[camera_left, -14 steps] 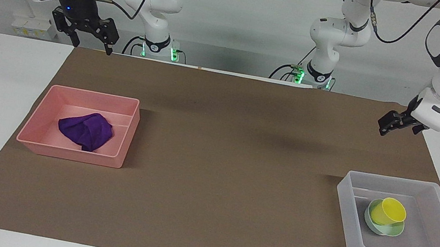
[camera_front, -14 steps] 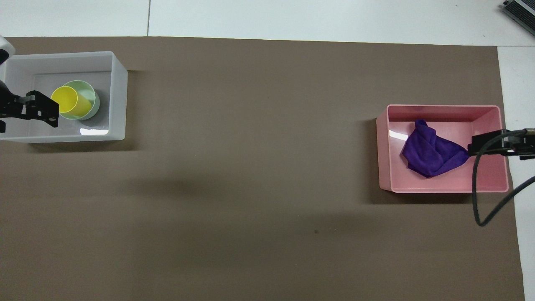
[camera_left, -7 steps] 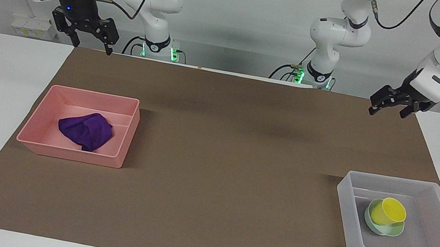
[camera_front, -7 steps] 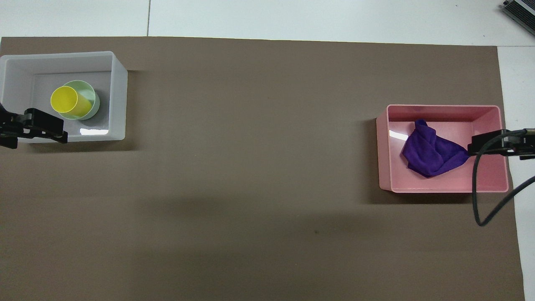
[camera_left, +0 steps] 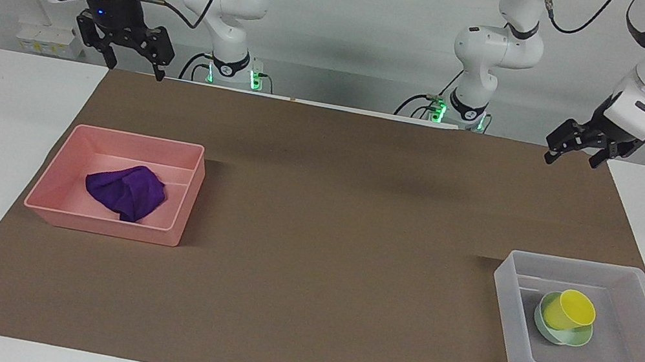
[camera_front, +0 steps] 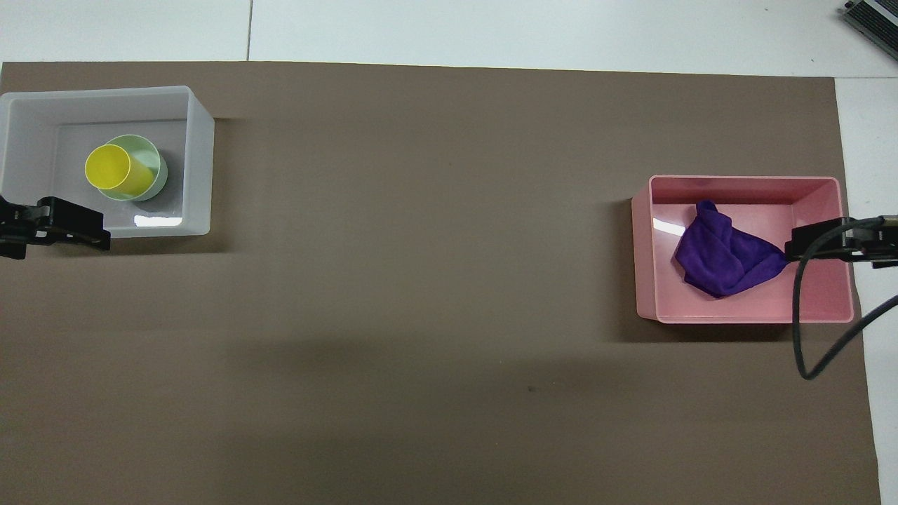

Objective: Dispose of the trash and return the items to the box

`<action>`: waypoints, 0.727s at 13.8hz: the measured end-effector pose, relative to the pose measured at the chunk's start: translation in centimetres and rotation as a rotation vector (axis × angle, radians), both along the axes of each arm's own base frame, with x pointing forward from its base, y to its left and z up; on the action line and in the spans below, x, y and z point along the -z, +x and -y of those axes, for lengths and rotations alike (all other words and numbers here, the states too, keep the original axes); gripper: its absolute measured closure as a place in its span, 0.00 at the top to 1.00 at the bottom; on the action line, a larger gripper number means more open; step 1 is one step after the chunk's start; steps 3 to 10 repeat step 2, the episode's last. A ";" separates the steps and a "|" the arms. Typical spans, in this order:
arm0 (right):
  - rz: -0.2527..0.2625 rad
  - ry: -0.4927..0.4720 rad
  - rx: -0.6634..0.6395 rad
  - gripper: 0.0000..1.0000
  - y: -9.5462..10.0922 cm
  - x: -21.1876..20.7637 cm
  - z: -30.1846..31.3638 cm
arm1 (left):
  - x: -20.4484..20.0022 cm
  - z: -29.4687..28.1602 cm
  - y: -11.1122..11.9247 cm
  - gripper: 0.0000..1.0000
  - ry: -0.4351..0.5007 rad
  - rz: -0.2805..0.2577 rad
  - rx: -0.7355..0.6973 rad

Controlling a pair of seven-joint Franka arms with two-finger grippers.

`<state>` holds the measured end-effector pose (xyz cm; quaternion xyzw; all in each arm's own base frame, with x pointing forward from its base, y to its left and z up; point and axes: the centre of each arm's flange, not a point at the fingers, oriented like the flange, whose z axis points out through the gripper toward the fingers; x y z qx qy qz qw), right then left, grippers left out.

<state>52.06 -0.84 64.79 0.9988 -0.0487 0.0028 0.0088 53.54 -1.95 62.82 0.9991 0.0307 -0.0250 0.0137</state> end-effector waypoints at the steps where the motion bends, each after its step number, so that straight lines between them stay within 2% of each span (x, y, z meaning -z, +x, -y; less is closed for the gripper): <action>1: 0.000 0.000 0.000 1.00 0.0 0.0 0.0 | 0.0 -0.1 0.0 1.00 0.000 0.002 -0.001; 10: 0.000 0.000 0.000 1.00 0.0 0.0 0.0 | 0.0 0.0 0.0 1.00 0.000 0.003 0.000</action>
